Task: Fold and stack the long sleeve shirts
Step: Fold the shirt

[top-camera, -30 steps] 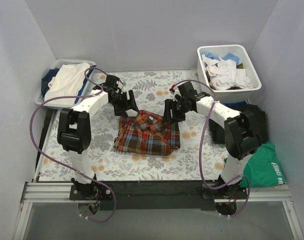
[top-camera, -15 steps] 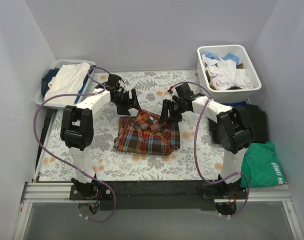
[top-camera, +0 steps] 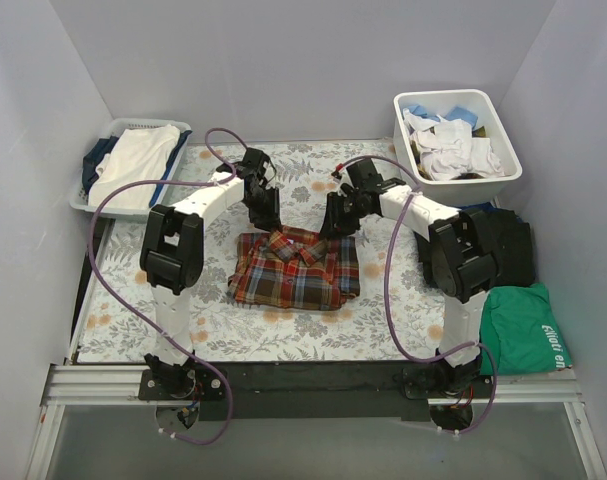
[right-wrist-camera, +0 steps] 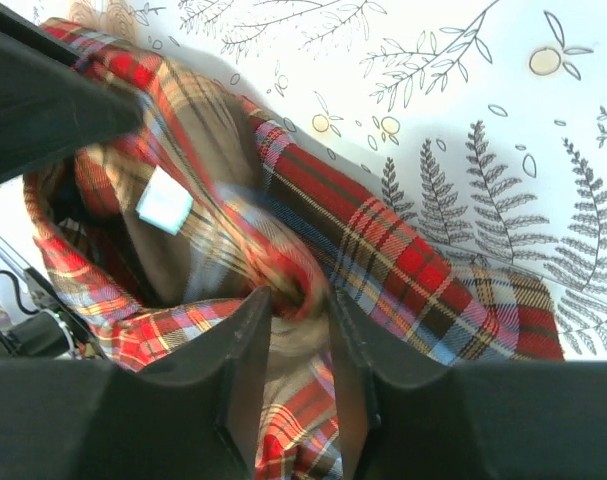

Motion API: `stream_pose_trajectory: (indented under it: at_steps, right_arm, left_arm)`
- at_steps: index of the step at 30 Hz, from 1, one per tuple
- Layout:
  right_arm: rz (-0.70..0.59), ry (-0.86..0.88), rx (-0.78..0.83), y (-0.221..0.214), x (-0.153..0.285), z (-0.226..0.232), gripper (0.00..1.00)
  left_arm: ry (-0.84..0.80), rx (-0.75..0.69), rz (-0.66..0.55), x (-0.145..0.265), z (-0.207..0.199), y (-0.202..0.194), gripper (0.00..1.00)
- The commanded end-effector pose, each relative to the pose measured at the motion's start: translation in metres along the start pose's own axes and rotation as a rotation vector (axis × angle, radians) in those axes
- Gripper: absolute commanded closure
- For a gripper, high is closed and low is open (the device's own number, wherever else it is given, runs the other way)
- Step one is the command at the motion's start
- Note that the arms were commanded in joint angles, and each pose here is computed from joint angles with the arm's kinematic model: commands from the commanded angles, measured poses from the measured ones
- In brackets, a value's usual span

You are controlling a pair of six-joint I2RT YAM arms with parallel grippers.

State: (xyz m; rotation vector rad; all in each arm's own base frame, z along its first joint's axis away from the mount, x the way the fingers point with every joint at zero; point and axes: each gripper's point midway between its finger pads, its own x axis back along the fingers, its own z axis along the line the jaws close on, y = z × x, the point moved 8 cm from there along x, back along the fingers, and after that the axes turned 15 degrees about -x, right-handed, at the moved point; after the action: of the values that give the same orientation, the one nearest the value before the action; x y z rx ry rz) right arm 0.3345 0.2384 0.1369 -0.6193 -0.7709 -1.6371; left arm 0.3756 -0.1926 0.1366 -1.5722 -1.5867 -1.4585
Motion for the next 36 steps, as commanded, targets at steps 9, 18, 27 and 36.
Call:
stream_pose_trajectory:
  at_steps: [9, 18, 27, 36]
  right_arm:
    - [0.021, -0.031, 0.036, 0.016, -0.007, 0.004, 0.71]
    - [-0.006, 0.006, 0.075, 0.033, -0.002, 0.021, 0.99]
    - [-0.082, 0.046, 0.126, 0.051, 0.013, 0.045, 0.99]
    - [-0.208, 0.026, 0.162, 0.066, 0.039, 0.064, 0.53]
  left_arm:
    - [0.179, 0.019, -0.074, 0.037, 0.007, 0.014, 0.91]
    - [0.198, 0.015, -0.155, 0.064, -0.001, 0.031, 0.97]
    - [0.337, 0.069, -0.217, 0.078, 0.007, 0.037, 0.69]
    - [0.367, 0.103, -0.326, 0.102, 0.003, 0.051, 0.35]
